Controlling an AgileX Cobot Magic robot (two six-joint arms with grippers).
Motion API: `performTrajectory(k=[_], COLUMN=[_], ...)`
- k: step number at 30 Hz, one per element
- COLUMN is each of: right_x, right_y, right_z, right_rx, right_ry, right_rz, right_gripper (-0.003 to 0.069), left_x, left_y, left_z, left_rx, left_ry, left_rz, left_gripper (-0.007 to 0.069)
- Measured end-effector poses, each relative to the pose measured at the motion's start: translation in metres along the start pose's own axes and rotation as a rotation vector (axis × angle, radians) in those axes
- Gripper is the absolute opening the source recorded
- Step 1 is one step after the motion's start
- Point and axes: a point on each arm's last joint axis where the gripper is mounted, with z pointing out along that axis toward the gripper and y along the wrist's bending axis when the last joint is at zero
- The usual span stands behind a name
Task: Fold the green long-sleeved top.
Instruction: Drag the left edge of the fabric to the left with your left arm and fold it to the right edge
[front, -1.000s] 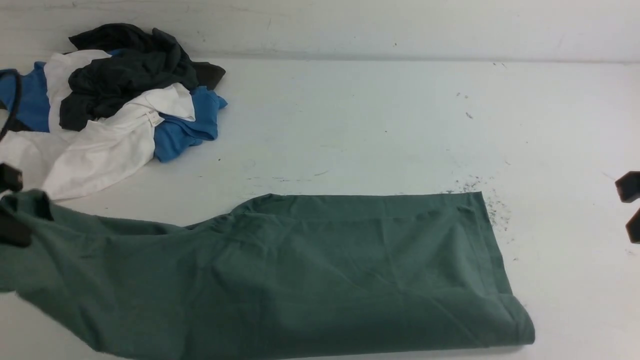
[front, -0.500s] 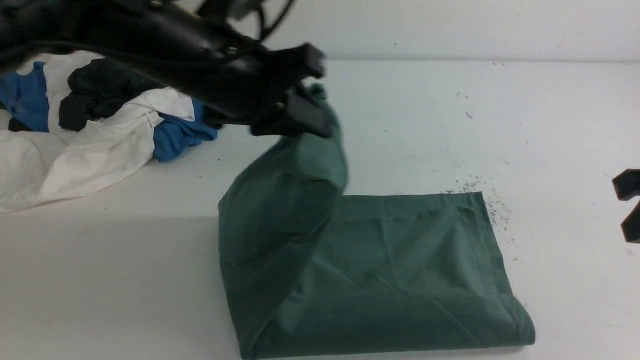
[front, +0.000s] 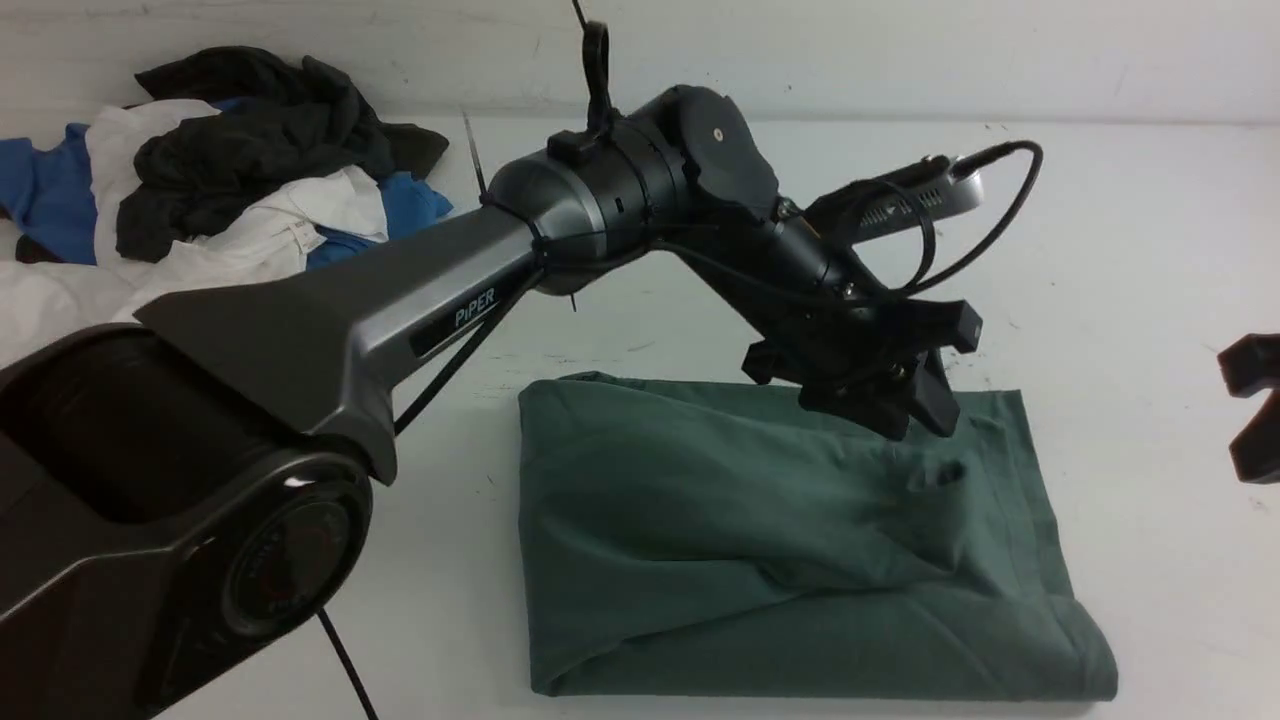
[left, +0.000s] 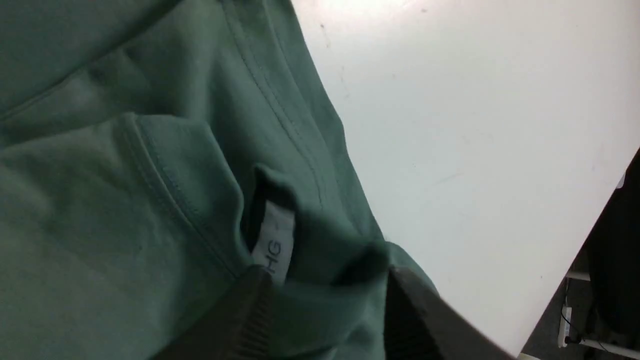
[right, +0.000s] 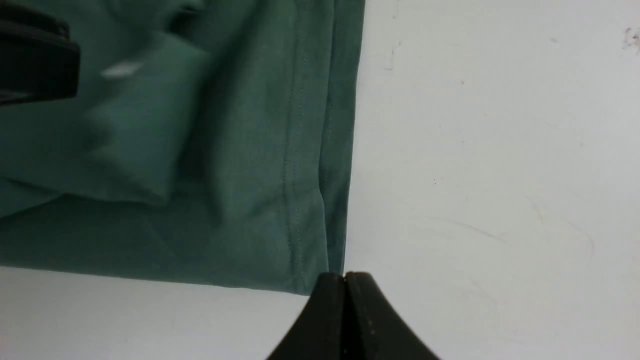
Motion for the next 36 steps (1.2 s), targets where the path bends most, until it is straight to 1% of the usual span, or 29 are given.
performTrajectory(k=[3,4,5,6,8,9,11,14,15,17,18,19,21,22,23,28,29,30,31,32,34,36], right_x=[0.0,0.0,0.0,0.0,0.0,-0.001,-0.002,-0.004,-0.005,-0.008,-0.009,-0.012,-0.017,-0.017,-0.019,-0.02,-0.02,-0.021,-0.021,-0.023,-0.026,-0.029], right_y=[0.0,0.0,0.0,0.001,0.004,0.008,0.018,0.04,0.048,0.061,0.061,0.069,0.075,0.075,0.075,0.063,0.062,0.057,0.057,0.054,0.05,0.05], right_z=[0.0,0.0,0.0,0.0,0.0,0.001,0.002,0.01,0.015,0.031,0.033,0.048,0.074,0.076,0.093,0.149,0.153,0.166,0.166,0.176,0.178,0.169], right_rx=[-0.001,-0.001,-0.002,-0.009,-0.03,-0.042,-0.073,-0.115,-0.126,-0.144,-0.143,-0.15,-0.146,-0.146,-0.138,-0.052,-0.044,-0.01,-0.01,0.025,0.061,0.089], right_ry=[0.0,0.0,0.0,-0.001,-0.002,-0.006,-0.02,-0.025,-0.016,0.006,0.007,0.027,0.071,0.077,0.111,0.244,0.251,0.256,0.256,0.238,0.217,0.191], right_rz=[-0.001,-0.001,0.0,0.003,0.006,0.001,-0.023,-0.101,-0.125,-0.165,-0.164,-0.184,-0.192,-0.194,-0.188,-0.164,-0.161,-0.152,-0.152,-0.151,-0.143,-0.146], right_gripper=[-0.0013,-0.0013,-0.0013,-0.0013,-0.0013,-0.0013,-0.0013,-0.0013,-0.0013,-0.0013,-0.0013,-0.0013,-0.0013,-0.0013,-0.0013,-0.0013,-0.0013,-0.0013,-0.0013,-0.0013,-0.0013,-0.0013], left_x=[-0.007,-0.006,-0.011,-0.014,-0.025,-0.03,-0.037,-0.039,-0.037,-0.029,-0.027,-0.018,-0.002,-0.002,0.01,0.032,0.033,0.035,0.035,0.036,0.036,0.037], left_y=[-0.007,-0.008,-0.013,-0.014,-0.012,-0.009,-0.001,0.012,0.012,0.012,0.013,0.012,0.011,0.01,0.011,0.014,0.015,0.015,0.015,0.015,0.016,0.017], left_z=[-0.014,-0.015,-0.028,-0.037,-0.061,-0.076,-0.107,-0.149,-0.161,-0.18,-0.18,-0.188,-0.196,-0.199,-0.203,-0.214,-0.213,-0.215,-0.214,-0.214,-0.214,-0.213], left_rx=[0.017,0.019,0.031,0.033,0.028,0.017,-0.012,-0.074,-0.093,-0.143,-0.15,-0.193,-0.272,-0.278,-0.332,-0.457,-0.46,-0.47,-0.469,-0.469,-0.471,-0.473], left_ry=[0.001,0.007,0.008,-0.004,-0.057,-0.088,-0.153,-0.223,-0.24,-0.254,-0.248,-0.238,-0.207,-0.21,-0.184,-0.138,-0.135,-0.129,-0.129,-0.128,-0.125,-0.122], left_rz=[0.047,0.057,0.107,0.132,0.165,0.166,0.14,0.091,0.085,0.074,0.069,0.066,0.068,0.073,0.074,0.085,0.084,0.079,0.077,0.072,0.068,0.066], left_gripper=[0.0414,0.0419,0.0439,0.044,0.0413,0.038,0.0272,0.0098,0.0055,0.0013,0.0011,0.0,-0.0004,-0.0004,-0.0004,-0.0004,-0.0004,-0.0004,-0.0004,-0.0004,-0.0004,-0.0004])
